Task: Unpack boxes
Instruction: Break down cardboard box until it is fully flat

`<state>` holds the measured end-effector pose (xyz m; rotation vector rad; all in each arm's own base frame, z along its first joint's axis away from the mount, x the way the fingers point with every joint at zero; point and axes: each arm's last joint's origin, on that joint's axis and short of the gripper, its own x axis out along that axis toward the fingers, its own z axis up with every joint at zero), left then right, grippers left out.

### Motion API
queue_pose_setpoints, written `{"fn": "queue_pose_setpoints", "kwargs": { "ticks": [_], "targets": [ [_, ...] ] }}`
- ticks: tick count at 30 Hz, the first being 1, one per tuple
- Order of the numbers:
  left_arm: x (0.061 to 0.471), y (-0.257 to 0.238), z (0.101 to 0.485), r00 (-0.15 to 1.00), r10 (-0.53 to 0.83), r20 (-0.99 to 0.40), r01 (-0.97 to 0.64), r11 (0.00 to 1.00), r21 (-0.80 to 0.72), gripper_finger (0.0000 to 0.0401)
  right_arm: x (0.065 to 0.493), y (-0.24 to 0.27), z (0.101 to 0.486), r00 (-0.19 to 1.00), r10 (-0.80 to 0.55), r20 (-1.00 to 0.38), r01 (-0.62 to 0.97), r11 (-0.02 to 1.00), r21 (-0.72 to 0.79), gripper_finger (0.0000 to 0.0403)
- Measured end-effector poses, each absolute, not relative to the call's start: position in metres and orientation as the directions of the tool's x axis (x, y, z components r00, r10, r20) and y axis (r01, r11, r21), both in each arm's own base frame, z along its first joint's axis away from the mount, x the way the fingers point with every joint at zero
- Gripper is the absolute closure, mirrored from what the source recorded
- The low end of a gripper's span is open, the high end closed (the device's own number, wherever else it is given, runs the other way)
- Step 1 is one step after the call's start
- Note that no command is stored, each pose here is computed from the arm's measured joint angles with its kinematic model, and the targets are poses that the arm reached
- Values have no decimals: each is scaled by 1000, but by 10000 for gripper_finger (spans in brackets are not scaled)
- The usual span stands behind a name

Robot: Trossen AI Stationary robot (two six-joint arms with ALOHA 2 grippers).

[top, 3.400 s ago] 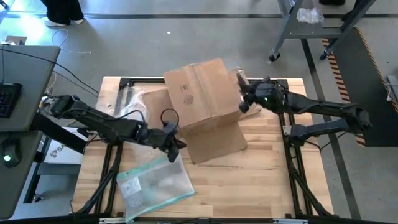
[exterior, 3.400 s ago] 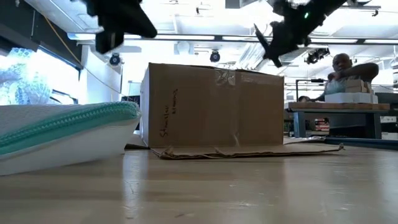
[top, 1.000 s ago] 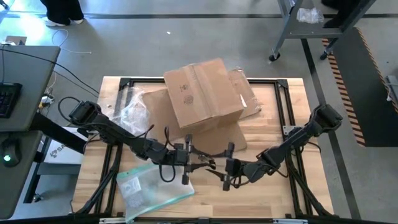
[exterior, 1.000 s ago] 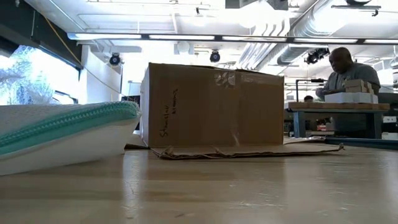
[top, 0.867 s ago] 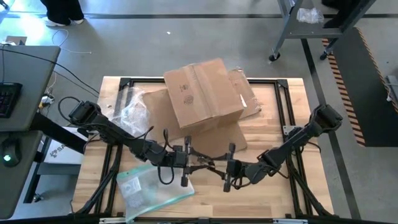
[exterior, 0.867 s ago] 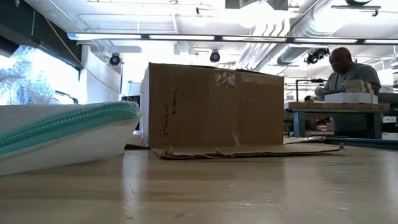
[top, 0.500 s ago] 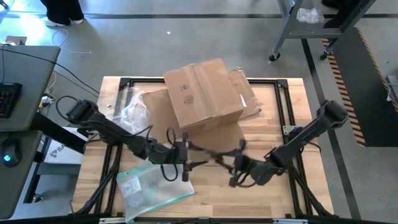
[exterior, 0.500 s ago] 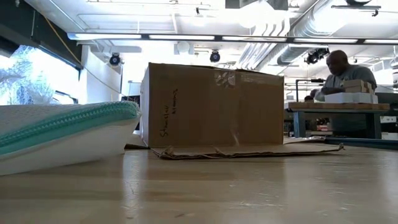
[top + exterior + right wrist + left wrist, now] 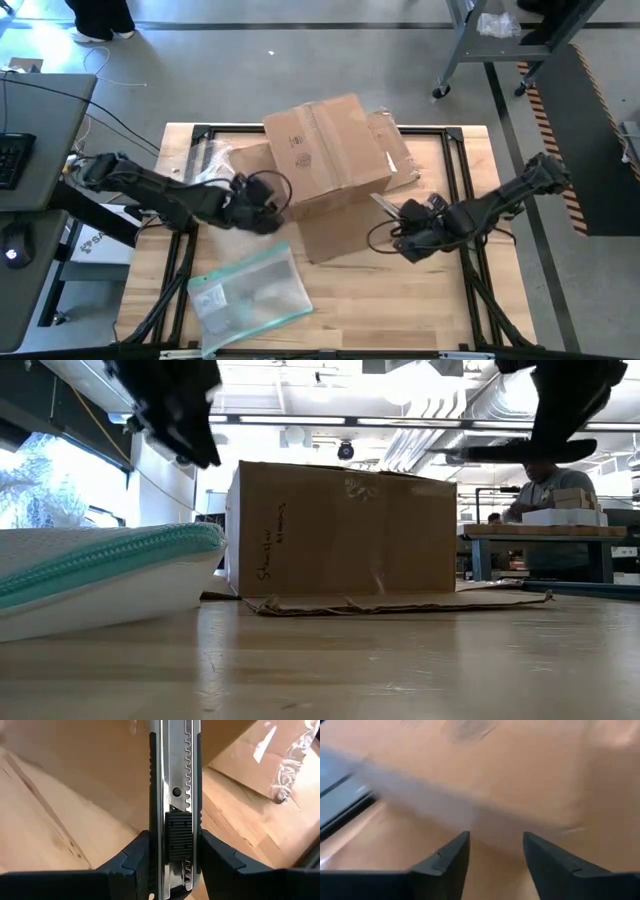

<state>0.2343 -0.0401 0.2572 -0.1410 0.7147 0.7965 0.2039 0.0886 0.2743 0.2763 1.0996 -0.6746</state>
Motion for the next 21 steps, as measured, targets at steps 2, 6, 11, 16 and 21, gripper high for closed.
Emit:
{"fn": "queue_pose_setpoints", "kwargs": {
  "ticks": [2,6,11,16,21],
  "targets": [
    [238,-31,250,449,601,-661,-682,709,181,257,205,86,274,267,-362,-893,623,772,-126,286],
    [259,-32,235,540,395,-743,-523,849,72,279,206,82,273,242,-342,-908,604,785,-135,286],
    [295,-67,222,736,13,-677,-153,977,-148,296,200,82,273,182,-338,-923,605,779,-166,286],
    [316,-105,233,810,-166,-562,54,976,-211,311,194,81,272,120,-337,-934,614,764,-197,286],
    [311,-99,268,770,250,-587,-293,956,23,333,197,79,271,128,-334,-934,629,755,-184,286]
  ]
}}
